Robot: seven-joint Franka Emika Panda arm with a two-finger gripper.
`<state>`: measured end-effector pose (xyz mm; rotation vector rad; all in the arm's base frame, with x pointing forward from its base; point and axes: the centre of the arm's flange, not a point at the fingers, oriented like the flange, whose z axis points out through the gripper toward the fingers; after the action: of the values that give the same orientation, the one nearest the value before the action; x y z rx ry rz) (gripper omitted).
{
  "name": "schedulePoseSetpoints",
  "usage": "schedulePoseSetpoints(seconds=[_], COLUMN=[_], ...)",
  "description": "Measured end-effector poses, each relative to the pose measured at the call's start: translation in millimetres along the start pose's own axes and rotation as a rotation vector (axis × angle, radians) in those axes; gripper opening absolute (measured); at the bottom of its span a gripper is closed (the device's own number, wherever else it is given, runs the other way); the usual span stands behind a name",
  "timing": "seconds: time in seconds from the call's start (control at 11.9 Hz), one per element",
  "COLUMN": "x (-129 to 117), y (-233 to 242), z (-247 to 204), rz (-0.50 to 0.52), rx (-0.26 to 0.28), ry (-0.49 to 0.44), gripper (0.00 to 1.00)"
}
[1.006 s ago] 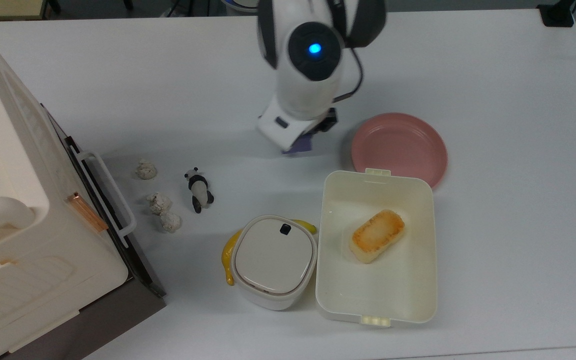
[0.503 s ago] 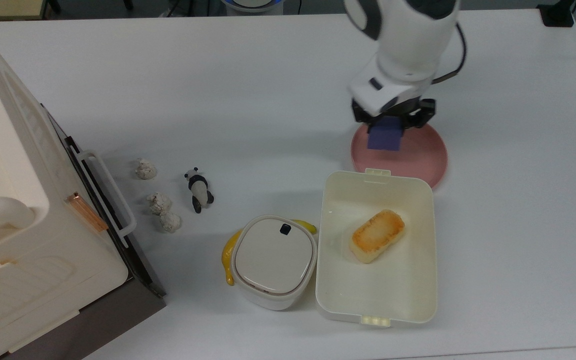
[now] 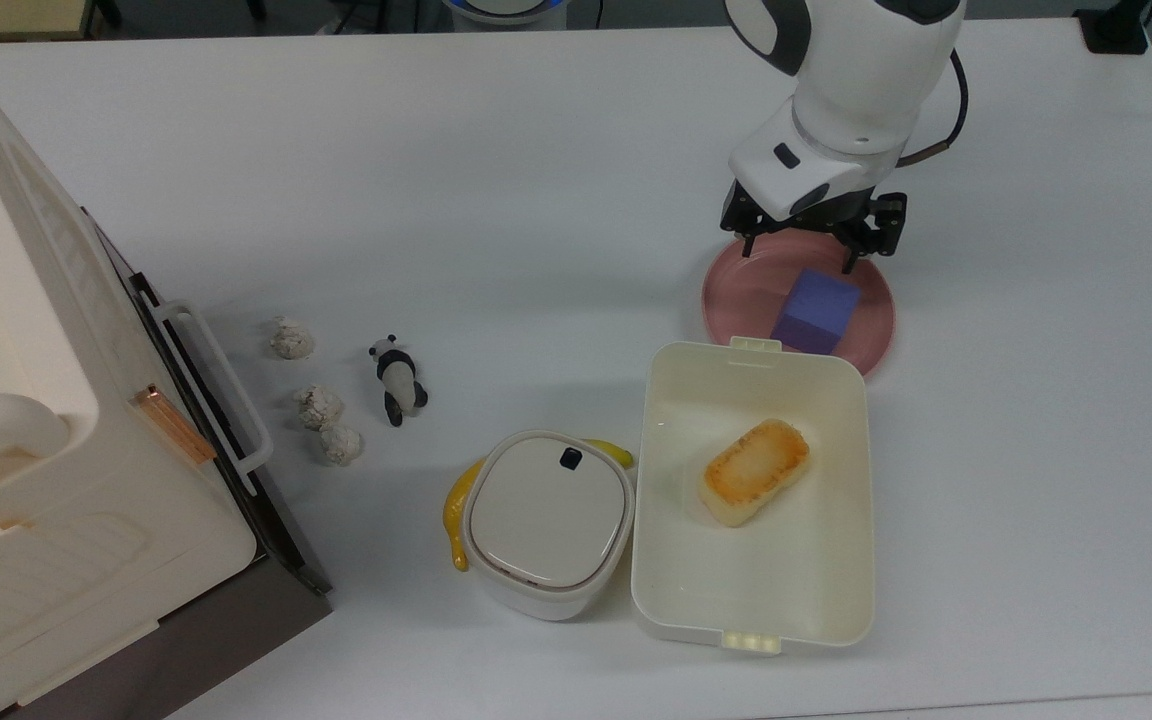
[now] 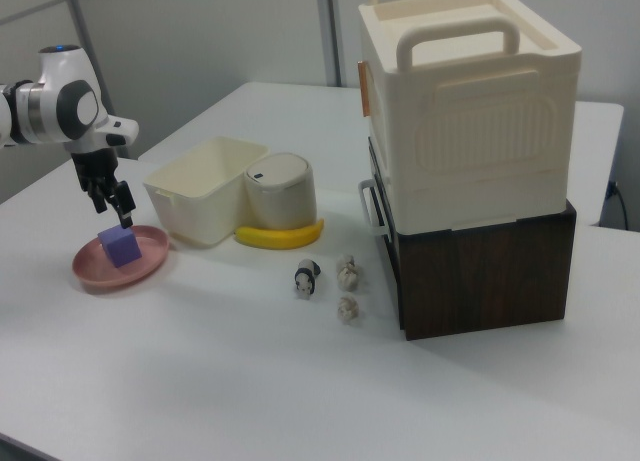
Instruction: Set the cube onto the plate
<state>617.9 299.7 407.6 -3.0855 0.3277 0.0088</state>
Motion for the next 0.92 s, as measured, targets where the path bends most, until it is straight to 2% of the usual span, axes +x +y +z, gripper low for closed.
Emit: schedulePoseSetpoints(seconds=[0.25, 0.34, 0.59, 0.75, 0.92], x=[9, 14, 39, 52, 58], y=[24, 45, 156, 230, 275], z=[-30, -46, -103, -132, -144], rz=[0.008, -0.035, -0.198, -0.235, -0.261], rx=[-0.053, -0.073, -0.131, -0.151, -0.161], ry=[-0.002, -0.013, -0.076, -0.083, -0.087], gripper=[1.0, 1.0, 1.0, 1.0, 1.0])
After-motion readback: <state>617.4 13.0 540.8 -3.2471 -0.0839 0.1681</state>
